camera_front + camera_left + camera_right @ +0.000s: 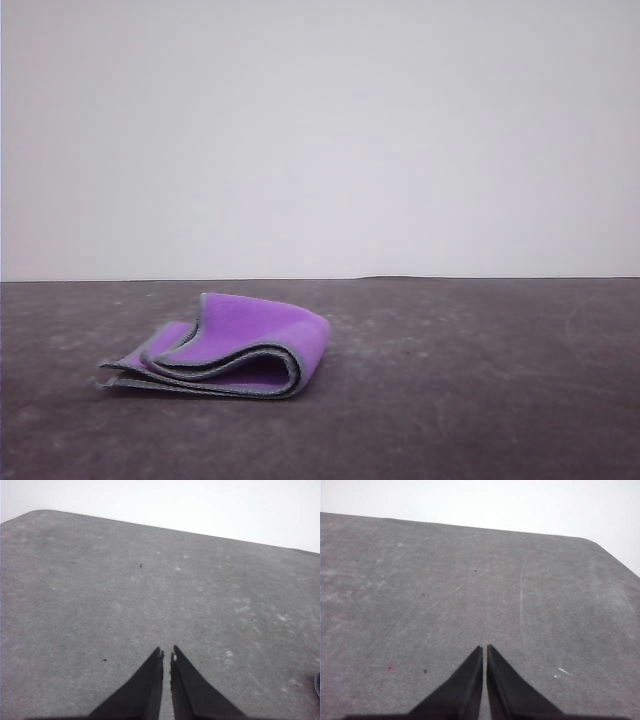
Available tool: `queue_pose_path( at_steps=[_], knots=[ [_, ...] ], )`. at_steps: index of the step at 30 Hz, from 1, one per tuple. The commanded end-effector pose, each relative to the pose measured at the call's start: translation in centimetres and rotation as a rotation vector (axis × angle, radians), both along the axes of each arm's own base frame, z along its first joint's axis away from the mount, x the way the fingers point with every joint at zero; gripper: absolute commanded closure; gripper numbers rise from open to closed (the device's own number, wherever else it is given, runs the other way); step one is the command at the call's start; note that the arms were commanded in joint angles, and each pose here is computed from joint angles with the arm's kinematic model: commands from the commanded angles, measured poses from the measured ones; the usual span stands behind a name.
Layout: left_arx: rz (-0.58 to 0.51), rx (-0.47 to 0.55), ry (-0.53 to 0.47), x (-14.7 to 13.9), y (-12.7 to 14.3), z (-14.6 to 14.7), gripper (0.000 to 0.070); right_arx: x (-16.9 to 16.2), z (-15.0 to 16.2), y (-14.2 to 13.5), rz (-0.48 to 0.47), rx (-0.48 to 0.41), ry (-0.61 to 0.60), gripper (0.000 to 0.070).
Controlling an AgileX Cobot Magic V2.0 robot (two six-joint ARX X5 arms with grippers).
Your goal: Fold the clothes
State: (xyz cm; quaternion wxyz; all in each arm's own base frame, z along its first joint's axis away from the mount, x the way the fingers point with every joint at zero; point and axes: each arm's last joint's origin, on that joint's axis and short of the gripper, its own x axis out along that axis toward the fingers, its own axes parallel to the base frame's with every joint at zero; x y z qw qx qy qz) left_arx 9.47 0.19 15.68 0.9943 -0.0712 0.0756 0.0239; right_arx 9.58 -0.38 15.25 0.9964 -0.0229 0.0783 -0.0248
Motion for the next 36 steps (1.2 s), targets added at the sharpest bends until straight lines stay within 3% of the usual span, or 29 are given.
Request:
queue_pose_path(
  at_steps=[1, 36],
  knots=[
    [0.003, -0.002, 0.025, 0.09, 0.01, -0.73, 0.0684, 0.03, -0.02, -0.01, -0.003, 0.012, -0.009, 0.0691],
    [0.003, -0.002, 0.025, 0.09, 0.01, -0.73, 0.0684, 0.03, -0.02, -0.01, -0.003, 0.012, -0.009, 0.0691]
  ],
)
